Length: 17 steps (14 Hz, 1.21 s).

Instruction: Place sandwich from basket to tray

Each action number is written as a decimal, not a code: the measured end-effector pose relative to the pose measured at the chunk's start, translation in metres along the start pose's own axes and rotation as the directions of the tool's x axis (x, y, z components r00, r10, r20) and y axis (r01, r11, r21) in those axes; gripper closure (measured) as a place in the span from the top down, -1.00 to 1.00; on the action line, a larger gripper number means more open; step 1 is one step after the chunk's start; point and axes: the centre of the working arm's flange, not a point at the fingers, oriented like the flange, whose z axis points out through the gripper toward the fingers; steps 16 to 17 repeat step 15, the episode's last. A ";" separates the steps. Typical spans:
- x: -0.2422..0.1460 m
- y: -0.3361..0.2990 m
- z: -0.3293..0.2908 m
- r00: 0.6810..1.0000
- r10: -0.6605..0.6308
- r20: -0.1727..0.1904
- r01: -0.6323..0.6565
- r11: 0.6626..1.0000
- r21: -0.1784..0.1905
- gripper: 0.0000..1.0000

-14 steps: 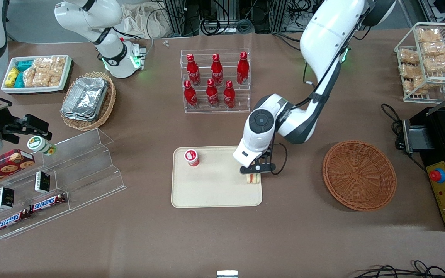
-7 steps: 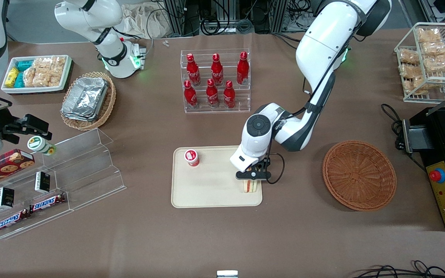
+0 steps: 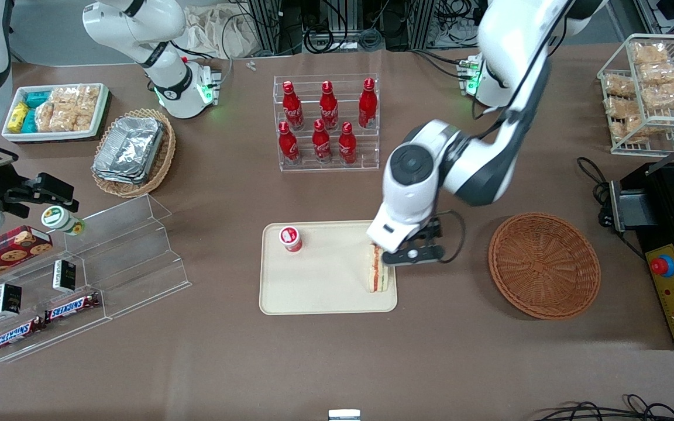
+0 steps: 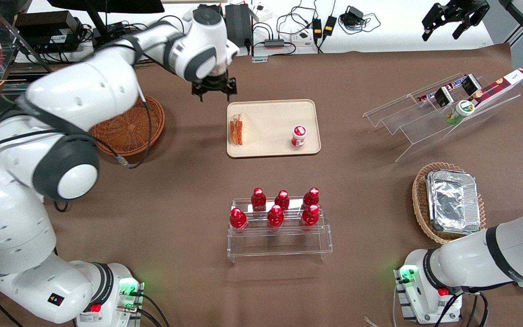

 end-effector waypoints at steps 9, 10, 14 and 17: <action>0.030 -0.294 -0.130 0.982 0.110 0.155 -0.094 0.990 -0.109 1.00; 0.024 -0.311 -0.143 0.984 0.089 0.157 -0.072 0.992 -0.106 1.00; -0.002 -0.355 -0.181 0.986 0.023 0.164 -0.007 0.996 -0.094 1.00; -0.004 -0.357 -0.184 0.987 0.019 0.159 -0.004 0.996 -0.094 1.00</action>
